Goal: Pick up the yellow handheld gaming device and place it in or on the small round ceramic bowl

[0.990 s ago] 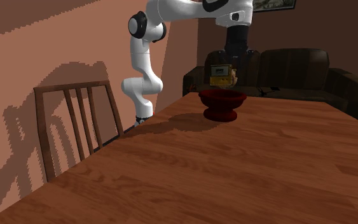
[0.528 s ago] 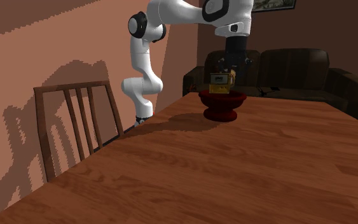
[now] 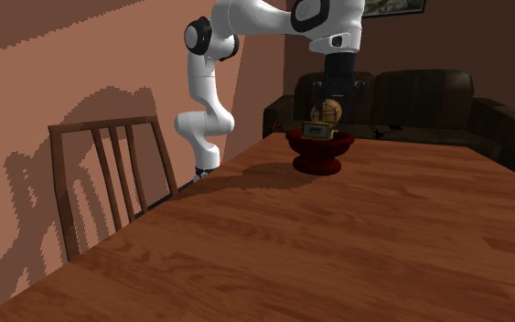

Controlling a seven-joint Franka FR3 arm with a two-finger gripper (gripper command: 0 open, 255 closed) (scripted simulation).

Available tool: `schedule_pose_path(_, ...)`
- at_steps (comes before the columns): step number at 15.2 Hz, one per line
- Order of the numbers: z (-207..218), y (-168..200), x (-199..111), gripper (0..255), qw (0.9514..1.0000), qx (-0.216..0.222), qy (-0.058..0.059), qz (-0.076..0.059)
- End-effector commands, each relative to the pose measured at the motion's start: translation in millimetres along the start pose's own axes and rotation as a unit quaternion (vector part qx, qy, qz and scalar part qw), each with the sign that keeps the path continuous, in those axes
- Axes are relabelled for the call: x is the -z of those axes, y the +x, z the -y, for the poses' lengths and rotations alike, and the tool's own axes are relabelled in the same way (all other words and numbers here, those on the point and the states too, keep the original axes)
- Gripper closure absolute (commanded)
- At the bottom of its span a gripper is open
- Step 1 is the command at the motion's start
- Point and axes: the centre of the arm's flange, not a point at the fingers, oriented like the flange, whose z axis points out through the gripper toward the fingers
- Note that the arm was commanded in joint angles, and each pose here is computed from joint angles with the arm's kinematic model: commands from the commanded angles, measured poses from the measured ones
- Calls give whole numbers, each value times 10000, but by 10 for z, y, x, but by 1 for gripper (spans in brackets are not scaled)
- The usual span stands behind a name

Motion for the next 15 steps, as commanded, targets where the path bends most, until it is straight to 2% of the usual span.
schedule_pose_path(1, 0, 0, 0, 0, 10000, 0, 0, 0)
schedule_pose_path(4, 0, 0, 0, 0, 10000, 0, 0, 0)
schedule_pose_path(8, 0, 0, 500, 0, 10000, 0, 0, 0)
schedule_pose_path(15, 0, 0, 500, 0, 10000, 0, 0, 0)
